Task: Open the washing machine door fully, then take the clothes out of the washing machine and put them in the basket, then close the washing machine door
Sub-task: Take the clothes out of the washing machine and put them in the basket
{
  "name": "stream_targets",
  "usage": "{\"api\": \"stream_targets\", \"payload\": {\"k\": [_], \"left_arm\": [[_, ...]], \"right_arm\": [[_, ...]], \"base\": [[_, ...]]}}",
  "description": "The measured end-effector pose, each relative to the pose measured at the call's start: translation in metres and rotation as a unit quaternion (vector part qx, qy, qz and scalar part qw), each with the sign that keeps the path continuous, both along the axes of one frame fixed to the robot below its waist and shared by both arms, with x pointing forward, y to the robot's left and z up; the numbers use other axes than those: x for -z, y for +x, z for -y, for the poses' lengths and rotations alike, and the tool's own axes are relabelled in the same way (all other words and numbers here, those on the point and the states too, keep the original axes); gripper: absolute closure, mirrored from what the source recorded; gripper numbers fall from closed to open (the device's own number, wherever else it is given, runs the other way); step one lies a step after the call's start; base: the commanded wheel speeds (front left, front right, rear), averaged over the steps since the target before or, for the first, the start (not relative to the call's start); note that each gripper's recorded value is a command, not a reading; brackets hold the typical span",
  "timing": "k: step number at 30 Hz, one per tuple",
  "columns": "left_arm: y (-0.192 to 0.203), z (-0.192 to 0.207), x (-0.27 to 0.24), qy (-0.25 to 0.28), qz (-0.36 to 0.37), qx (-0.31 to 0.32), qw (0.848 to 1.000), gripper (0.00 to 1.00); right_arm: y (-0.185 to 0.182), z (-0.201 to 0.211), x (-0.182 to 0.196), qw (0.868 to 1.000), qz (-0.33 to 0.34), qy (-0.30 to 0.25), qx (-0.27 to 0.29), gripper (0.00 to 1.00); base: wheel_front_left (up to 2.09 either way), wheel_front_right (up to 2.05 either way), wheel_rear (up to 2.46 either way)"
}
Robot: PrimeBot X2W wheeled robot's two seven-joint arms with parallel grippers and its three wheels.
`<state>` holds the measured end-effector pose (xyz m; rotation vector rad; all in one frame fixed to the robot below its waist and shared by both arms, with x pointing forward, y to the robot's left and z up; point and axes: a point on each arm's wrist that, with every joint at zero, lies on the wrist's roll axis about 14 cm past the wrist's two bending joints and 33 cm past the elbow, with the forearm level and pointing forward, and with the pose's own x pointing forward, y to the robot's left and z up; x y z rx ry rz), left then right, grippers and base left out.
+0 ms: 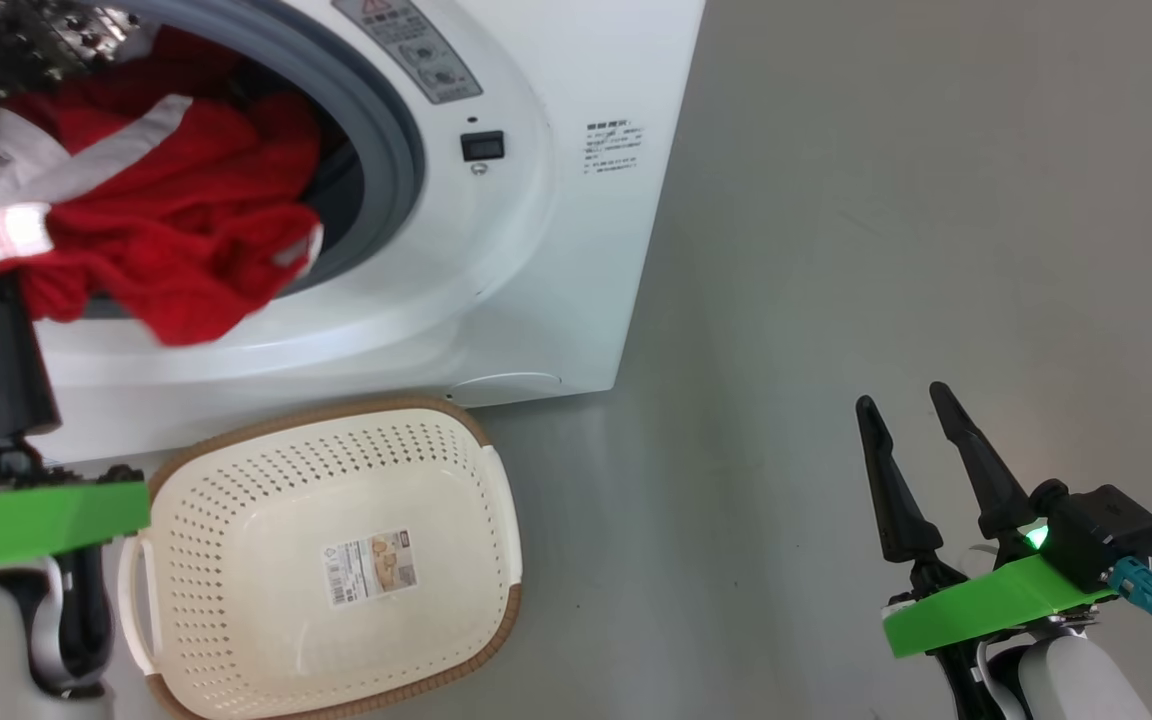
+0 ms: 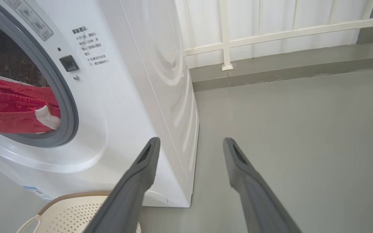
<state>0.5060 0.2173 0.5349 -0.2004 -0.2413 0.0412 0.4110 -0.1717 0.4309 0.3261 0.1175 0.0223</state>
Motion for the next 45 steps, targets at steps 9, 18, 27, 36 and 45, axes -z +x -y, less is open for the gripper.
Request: {"api": "stream_targets", "payload": {"k": [9, 18, 27, 36, 45], "left_arm": [[-0.02, 0.001, -0.04, 0.003, 0.063, -0.005, 0.998, 1.0], [-0.02, 0.012, 0.028, -0.013, -0.039, 0.008, 0.999, 1.0], [-0.032, 0.026, 0.124, -0.018, -0.181, 0.031, 0.983, 1.0], [-0.02, 0.039, 0.18, -0.004, -0.256, 0.06, 0.965, 1.0], [-0.007, 0.048, 0.231, 0.007, -0.316, 0.081, 0.945, 0.96]], "right_arm": [[-0.002, -0.001, 0.0, 1.0, 0.0, 0.001, -0.001, 0.0], [-0.006, -0.002, 0.005, 1.0, -0.009, 0.002, -0.002, 0.0], [-0.004, -0.002, 0.018, 1.0, -0.027, 0.005, -0.001, 0.0], [0.011, -0.002, 0.034, 0.999, -0.04, 0.004, -0.002, 0.0], [0.022, 0.003, 0.054, 0.998, -0.057, 0.0, 0.002, 0.0]], "base": [[0.0, 0.0, 0.0], [0.0, 0.0, 0.0], [0.0, 0.0, 0.0], [0.0, 0.0, 0.0], [0.0, 0.0, 0.0]]}}
